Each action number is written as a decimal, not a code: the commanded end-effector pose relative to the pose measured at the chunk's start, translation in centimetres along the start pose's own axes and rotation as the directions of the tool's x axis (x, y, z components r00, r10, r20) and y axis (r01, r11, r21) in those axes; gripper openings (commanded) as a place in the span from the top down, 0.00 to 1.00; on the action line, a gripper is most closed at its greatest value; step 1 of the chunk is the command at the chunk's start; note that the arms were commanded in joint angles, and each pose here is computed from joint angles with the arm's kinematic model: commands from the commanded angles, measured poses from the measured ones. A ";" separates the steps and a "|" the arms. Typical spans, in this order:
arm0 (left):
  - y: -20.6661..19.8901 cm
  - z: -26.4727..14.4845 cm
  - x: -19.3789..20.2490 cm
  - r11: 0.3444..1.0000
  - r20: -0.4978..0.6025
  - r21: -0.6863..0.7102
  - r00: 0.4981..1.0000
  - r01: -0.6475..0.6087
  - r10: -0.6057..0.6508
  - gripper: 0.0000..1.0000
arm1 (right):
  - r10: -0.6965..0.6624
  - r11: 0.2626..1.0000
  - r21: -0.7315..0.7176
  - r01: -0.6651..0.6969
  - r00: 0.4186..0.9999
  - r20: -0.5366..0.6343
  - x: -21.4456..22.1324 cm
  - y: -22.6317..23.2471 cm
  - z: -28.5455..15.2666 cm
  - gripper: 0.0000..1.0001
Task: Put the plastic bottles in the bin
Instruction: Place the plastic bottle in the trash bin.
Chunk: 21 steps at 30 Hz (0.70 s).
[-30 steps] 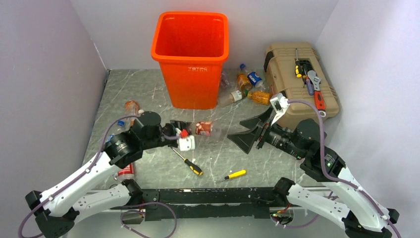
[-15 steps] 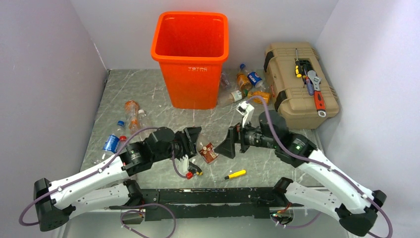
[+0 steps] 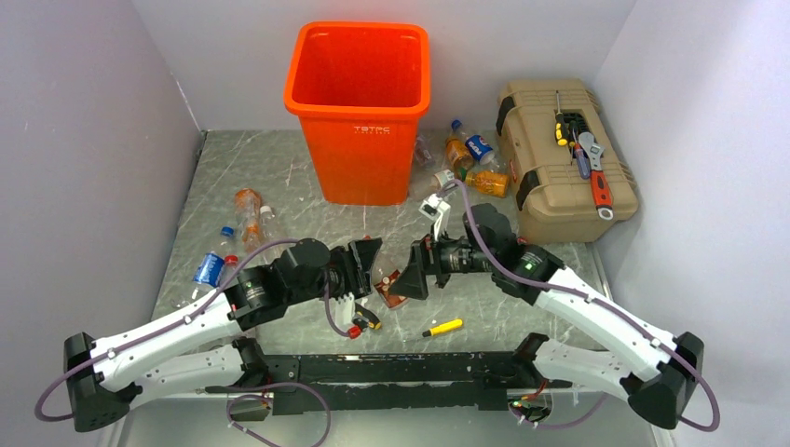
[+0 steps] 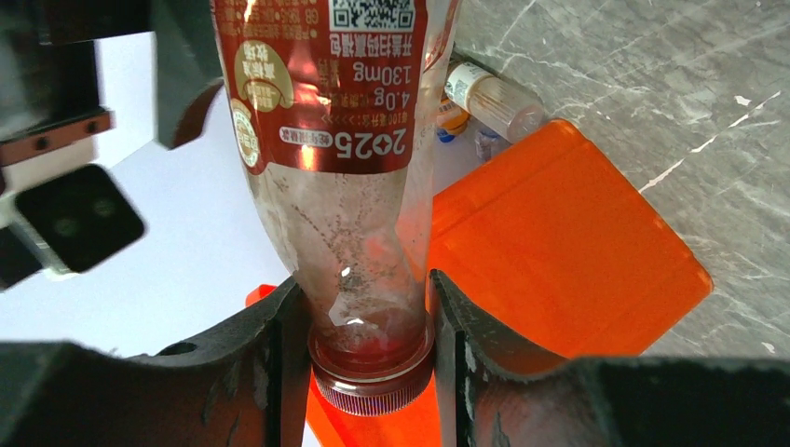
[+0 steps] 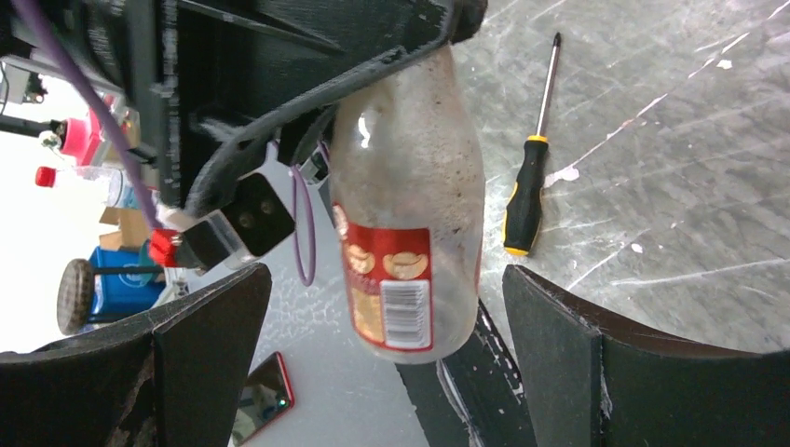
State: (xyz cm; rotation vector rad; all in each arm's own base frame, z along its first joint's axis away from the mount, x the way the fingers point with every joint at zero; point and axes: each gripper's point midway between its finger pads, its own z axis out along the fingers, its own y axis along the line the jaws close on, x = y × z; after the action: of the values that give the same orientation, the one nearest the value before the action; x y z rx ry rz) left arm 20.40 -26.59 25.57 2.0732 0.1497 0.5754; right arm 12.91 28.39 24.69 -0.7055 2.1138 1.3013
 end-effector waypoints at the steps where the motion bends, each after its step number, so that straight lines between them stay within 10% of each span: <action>1: 2.2 -1.0 0.3 0.997 -0.005 -0.083 1.000 0.004 -0.004 1.00 | -0.012 0.998 -0.067 0.010 1.000 -0.026 0.5 0.0 1.5 0.00; 14: 3.0 -0.9 0.0 0.990 0.015 -0.133 0.999 0.047 -0.045 1.00 | -0.028 0.999 -0.014 0.028 0.999 0.016 0.4 -2.0 3.7 0.10; 21: 3.3 -0.7 0.2 0.989 0.013 -0.136 0.999 0.052 -0.050 1.00 | -0.050 0.999 -0.022 0.050 0.999 -0.001 0.8 -1.9 4.2 0.41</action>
State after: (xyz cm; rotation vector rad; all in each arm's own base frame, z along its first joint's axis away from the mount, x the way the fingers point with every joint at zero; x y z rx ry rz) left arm 20.17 -26.69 26.35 2.0282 0.1740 0.5491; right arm 13.49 30.78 20.57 -0.7626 2.1442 1.3082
